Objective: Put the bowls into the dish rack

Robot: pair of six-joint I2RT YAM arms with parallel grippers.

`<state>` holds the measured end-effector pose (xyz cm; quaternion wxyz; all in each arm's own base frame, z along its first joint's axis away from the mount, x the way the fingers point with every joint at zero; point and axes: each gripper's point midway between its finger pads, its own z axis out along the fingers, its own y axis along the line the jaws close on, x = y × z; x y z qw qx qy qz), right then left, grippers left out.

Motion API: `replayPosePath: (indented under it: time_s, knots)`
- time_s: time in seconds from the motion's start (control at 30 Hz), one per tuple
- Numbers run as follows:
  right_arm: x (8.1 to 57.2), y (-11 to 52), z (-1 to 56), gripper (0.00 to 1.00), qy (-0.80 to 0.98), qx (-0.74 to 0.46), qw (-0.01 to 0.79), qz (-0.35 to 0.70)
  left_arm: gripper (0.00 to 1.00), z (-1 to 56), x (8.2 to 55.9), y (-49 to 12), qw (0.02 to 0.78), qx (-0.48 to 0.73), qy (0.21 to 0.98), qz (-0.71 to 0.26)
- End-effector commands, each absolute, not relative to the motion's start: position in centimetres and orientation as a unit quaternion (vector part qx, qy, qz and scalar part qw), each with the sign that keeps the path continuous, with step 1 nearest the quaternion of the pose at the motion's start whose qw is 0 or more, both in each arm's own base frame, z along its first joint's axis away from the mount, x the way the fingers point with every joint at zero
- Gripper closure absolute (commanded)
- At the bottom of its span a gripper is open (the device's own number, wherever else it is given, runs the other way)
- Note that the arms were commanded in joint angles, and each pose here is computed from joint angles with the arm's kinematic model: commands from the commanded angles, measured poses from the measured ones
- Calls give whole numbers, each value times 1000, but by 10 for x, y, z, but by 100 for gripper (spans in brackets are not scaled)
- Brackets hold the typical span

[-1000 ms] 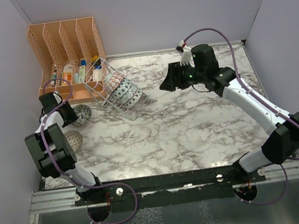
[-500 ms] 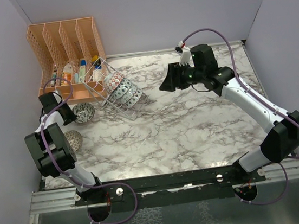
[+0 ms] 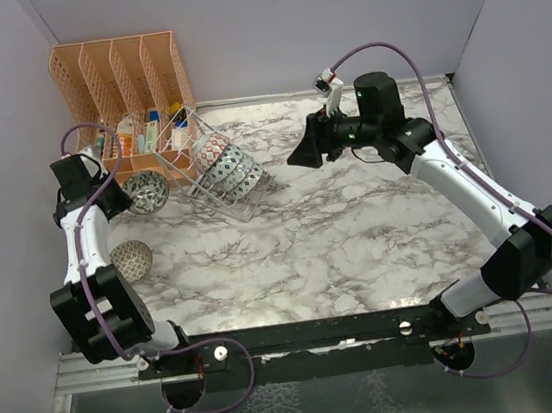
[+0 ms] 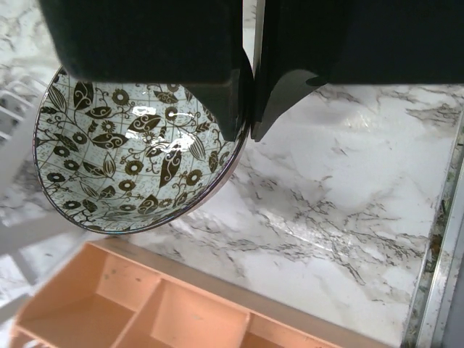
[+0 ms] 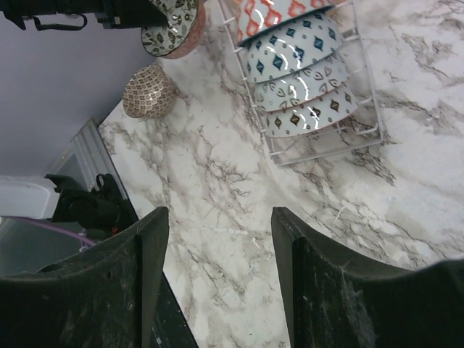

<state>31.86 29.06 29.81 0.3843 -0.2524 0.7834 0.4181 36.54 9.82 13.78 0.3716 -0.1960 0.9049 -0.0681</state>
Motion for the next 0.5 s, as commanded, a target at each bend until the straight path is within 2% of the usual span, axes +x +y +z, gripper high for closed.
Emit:
replayPosePath:
  time_s: [0.0,0.17,0.47]
  knots:
    - [299,313,337,42,723,-322,419,445,100,178,347,71,388,-188,895,-120]
    - [279,335,358,42,685,-358,443,454,100,192,321,45,377,-171,900,-138]
    - [229,403,370,43,637,-452,441,442,100,186,288,-7,336,-125,913,-195]
